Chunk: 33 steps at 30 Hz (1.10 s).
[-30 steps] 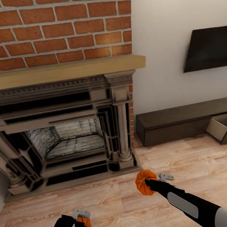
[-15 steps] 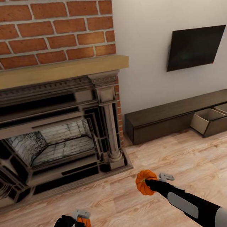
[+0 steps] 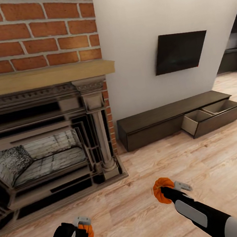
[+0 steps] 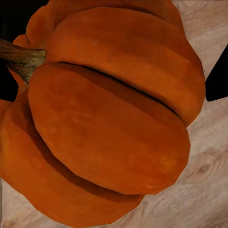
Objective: Place each of the two pumpkins and all three candles from the living room inside a cabinet in the living room (use any cabinet), then make sure every cabinet is closed, and position the cauldron so it is next to a table in the living room.
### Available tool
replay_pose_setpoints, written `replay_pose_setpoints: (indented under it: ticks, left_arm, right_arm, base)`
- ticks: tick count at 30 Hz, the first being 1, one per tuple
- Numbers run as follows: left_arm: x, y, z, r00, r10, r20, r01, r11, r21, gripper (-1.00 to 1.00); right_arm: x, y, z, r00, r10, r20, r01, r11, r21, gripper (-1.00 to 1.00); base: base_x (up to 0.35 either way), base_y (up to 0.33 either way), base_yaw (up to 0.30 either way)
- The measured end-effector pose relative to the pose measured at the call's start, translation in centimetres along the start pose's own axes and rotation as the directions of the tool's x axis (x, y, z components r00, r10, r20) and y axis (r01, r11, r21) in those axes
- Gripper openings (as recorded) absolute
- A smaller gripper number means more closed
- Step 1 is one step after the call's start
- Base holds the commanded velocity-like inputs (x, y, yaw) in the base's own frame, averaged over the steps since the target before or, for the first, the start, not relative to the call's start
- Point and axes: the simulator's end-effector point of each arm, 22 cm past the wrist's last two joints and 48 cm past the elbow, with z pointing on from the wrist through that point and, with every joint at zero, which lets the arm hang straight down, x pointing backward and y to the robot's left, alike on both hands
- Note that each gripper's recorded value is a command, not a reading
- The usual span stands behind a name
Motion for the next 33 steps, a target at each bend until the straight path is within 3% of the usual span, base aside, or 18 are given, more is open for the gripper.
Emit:
replay_pose_setpoints:
  ticks: [3, 9, 12, 18, 21, 26, 29, 31, 33]
  left_arm:
    - [-0.5, 0.6, 0.0, 0.999, -0.029, 0.013, 0.030, 1.000, -0.002, -1.00]
    - [-1.2, 0.1, 0.0, 0.998, -0.045, 0.043, 0.045, 0.999, 0.008, -1.00]
    - [-1.3, 0.1, 0.0, 0.998, -0.046, 0.045, 0.046, 0.999, 0.009, -1.00]
    - [-1.2, 0.0, 0.0, 0.998, -0.046, 0.043, 0.046, 0.999, 0.009, -1.00]
    - [-1.2, 0.0, 0.1, 0.998, -0.047, 0.043, 0.046, 0.999, 0.009, -1.00]
    - [-1.2, -0.1, 0.1, 0.998, -0.048, 0.045, 0.048, 0.999, 0.012, -1.00]
    - [-1.6, -0.2, 0.1, 0.997, -0.053, 0.061, 0.052, 0.999, 0.013, -1.00]
    - [-1.9, -0.5, 0.1, 0.995, -0.073, 0.069, 0.072, 0.997, 0.017, -1.00]
    - [-1.8, -0.9, 0.3, 0.990, -0.123, 0.064, 0.121, 0.992, 0.024, -1.00]
  right_arm:
    - [0.2, -0.5, 0.0, 1.000, 0.026, -0.009, -0.026, 0.999, 0.024, -1.00]
    - [1.6, -3.1, 0.5, 0.993, 0.108, -0.052, -0.103, 0.990, 0.098, -1.00]
    - [1.7, -3.4, 0.6, 0.992, 0.115, -0.055, -0.109, 0.988, 0.106, -1.00]
    - [1.9, -5.9, 0.2, 0.991, 0.126, -0.041, -0.114, 0.968, 0.222, -1.00]
    - [1.7, -6.4, 0.1, 0.991, 0.135, -0.025, -0.125, 0.961, 0.247, -1.00]
    - [1.7, -6.4, 0.1, 0.991, 0.131, -0.019, -0.122, 0.960, 0.252, -1.00]
    - [2.2, -5.1, 0.1, 0.991, 0.130, -0.028, -0.120, 0.965, 0.233, -1.00]
    - [2.7, -3.5, 0.0, 0.993, 0.115, -0.031, -0.106, 0.972, 0.209, -1.00]
    - [2.0, -2.9, 0.0, 0.998, 0.068, -0.002, -0.066, 0.978, 0.197, -1.00]
  base:
    - [0.000, 0.000, -0.270]
    - [0.000, 0.000, -0.270]
    - [0.000, 0.000, -0.261]
    - [0.000, 0.000, -0.247]
    - [0.000, 0.000, -0.231]
    - [0.000, 0.000, -0.220]
    - [0.000, 0.000, -0.195]
    - [0.000, 0.000, -0.180]
    - [0.000, 0.000, -0.175]
